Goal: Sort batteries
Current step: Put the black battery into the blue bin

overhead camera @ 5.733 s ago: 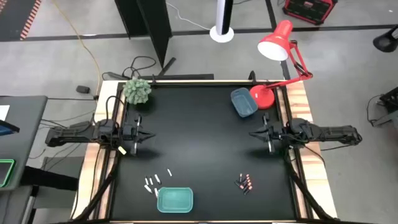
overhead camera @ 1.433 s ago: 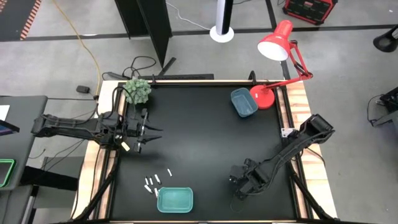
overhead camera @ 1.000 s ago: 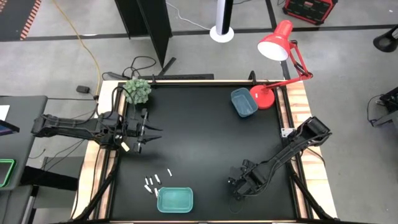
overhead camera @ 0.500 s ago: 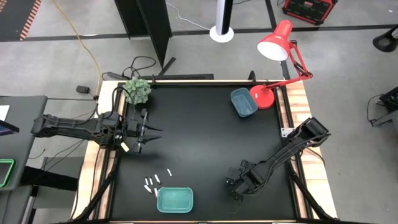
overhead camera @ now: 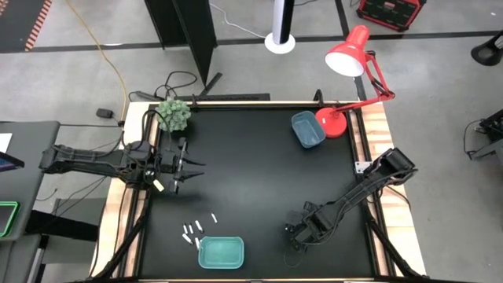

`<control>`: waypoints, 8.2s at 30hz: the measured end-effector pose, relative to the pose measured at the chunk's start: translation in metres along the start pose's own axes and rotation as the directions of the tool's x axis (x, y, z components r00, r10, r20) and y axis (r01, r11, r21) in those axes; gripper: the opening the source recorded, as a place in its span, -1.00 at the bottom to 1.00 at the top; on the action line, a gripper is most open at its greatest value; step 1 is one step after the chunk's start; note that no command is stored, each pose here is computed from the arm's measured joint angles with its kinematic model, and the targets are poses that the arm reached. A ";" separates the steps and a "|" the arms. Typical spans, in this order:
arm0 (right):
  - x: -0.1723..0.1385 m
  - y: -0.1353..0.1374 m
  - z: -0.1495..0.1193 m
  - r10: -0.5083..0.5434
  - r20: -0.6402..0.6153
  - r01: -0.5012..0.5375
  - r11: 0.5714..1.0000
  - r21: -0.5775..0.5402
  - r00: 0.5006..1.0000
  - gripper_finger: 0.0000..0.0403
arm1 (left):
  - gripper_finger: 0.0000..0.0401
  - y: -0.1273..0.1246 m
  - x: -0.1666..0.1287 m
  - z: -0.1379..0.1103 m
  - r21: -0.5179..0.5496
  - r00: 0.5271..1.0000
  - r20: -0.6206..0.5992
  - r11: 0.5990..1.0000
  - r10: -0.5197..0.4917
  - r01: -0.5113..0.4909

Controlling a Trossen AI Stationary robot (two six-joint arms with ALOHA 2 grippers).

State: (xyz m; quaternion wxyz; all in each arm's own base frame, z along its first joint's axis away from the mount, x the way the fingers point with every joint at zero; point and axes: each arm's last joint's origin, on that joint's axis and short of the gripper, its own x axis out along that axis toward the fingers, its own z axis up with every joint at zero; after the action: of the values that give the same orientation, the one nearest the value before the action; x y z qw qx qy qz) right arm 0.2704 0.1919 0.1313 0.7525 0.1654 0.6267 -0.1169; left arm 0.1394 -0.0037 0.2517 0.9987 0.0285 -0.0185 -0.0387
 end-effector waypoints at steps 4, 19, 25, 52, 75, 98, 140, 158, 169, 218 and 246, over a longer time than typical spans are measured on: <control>0.000 0.000 0.000 0.002 0.000 -0.002 1.000 -0.008 1.000 -0.86 | -0.37 0.000 0.000 0.000 -0.017 1.000 0.000 1.000 0.000 0.000; -0.017 0.008 0.016 -0.037 0.015 0.039 0.990 -0.139 0.999 -0.86 | -0.37 0.000 0.000 0.000 -0.012 1.000 0.002 1.000 0.000 0.000; -0.020 0.008 0.031 -0.026 0.095 0.043 0.983 -0.178 0.995 -0.86 | -0.37 0.000 0.000 0.000 -0.012 1.000 -0.003 1.000 0.000 0.000; -0.125 -0.029 0.129 0.004 0.645 0.237 0.928 -0.287 0.764 -0.87 | -0.37 0.000 0.000 -0.003 -0.021 0.999 -0.032 1.000 -0.002 0.001; -0.104 -0.239 0.067 -0.422 0.644 0.183 0.895 0.406 0.638 -0.87 | -0.37 0.000 0.000 -0.008 -0.028 0.997 -0.078 0.999 0.014 -0.016; -0.102 -0.305 0.065 -0.602 0.463 0.273 0.754 0.597 0.651 -0.29 | -0.37 0.001 0.000 -0.011 -0.037 0.993 -0.110 0.998 0.044 -0.049; -0.064 -0.052 -0.036 0.106 0.302 0.050 0.882 -0.469 0.947 0.14 | -0.37 0.001 0.000 -0.010 -0.039 0.994 -0.101 0.998 0.047 -0.052; -0.044 -0.026 0.001 -0.181 0.009 0.091 0.446 -0.891 0.983 0.07 | -0.37 0.001 0.000 -0.010 -0.055 0.993 -0.103 0.997 0.050 -0.055; -0.015 -0.011 0.007 -0.243 -0.036 0.044 0.316 -0.948 0.969 -0.05 | -0.37 0.001 0.000 -0.010 -0.054 0.993 -0.103 0.997 0.050 -0.056; -0.016 0.000 0.022 -0.217 0.001 0.128 0.573 -0.809 0.976 -0.92 | -0.37 0.001 0.000 -0.010 -0.054 0.993 -0.107 0.997 0.047 -0.053; -0.153 -0.044 0.063 -0.042 0.428 0.308 0.758 -0.575 0.903 -0.92 | -0.37 0.001 0.000 -0.011 -0.055 0.993 -0.109 0.997 0.047 -0.053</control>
State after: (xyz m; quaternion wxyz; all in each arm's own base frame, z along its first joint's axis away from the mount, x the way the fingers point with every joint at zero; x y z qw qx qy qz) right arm 0.2818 0.1220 0.2870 0.8580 -0.1836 0.4796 -0.0022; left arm 0.1397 -0.0021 0.2411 0.9993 0.0012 0.0358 -0.0126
